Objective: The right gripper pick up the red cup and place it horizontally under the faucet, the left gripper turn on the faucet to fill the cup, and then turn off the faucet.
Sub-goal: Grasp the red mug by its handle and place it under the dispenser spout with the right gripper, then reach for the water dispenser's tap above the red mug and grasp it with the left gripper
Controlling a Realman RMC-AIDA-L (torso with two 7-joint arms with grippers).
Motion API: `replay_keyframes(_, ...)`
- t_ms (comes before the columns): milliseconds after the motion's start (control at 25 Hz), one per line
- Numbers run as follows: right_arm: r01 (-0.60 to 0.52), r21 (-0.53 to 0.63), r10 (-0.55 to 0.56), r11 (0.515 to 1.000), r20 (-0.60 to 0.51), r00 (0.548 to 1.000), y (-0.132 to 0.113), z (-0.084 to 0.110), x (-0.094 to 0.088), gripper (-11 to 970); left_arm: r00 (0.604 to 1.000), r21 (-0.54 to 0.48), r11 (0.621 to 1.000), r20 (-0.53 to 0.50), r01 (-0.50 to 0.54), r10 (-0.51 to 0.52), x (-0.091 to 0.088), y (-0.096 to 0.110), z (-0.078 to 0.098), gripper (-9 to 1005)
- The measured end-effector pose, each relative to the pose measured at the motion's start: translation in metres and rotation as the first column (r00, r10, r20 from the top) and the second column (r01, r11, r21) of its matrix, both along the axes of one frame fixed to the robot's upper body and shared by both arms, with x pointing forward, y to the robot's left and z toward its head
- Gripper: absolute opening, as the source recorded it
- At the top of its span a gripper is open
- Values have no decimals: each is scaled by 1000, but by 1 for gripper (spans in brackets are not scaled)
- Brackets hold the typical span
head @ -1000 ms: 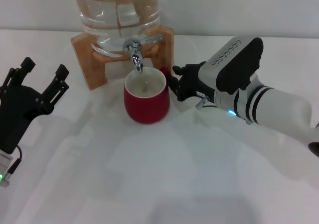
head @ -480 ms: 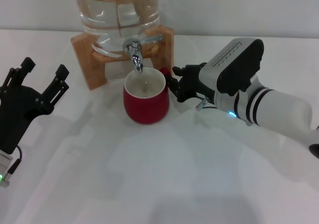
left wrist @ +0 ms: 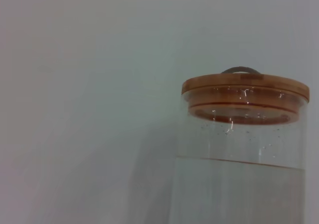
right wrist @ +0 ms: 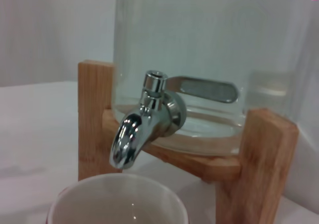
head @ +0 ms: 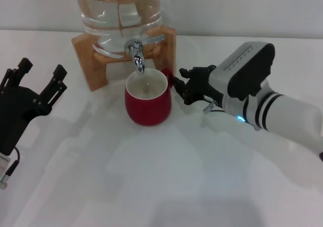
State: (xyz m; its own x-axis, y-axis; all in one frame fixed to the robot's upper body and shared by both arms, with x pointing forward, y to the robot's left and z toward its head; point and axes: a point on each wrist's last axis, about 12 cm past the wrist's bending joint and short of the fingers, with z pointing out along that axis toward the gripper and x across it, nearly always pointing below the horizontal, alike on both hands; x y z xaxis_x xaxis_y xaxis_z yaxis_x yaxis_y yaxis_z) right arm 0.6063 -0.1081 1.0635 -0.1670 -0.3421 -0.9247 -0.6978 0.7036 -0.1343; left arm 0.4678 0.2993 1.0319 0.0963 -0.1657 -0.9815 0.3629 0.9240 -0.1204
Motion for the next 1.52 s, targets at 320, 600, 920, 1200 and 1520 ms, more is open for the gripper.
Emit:
replay_keyframes(320, 20, 35, -20, 999, 8, 1000, -12, -4, -5, 240, 1000, 6, 1000, 1, -4, 4, 3, 1, 1, 860)
replay_keyframes(600, 64, 76, -68, 995, 50, 996, -30, -9, -13, 241, 1000, 6, 1000, -6, -8, 8, 5, 1, -1, 860)
replay_keyframes(920, 108, 171, -135, 979, 154, 979, -57, -11, -30, 241, 1000, 5, 1000, -9, -28, 28, 4, 5, -1, 860)
replay_keyframes(1200, 115, 238, -176, 964, 255, 951, -74, -12, -50, 240, 1000, 8, 1000, 0, -27, 27, 8, 5, 1, 860)
replay_keyframes(1520, 131, 246, -198, 960, 274, 941, -87, -19, -61, 242, 1000, 8, 1000, 10, -16, 16, 12, 3, 3, 860)
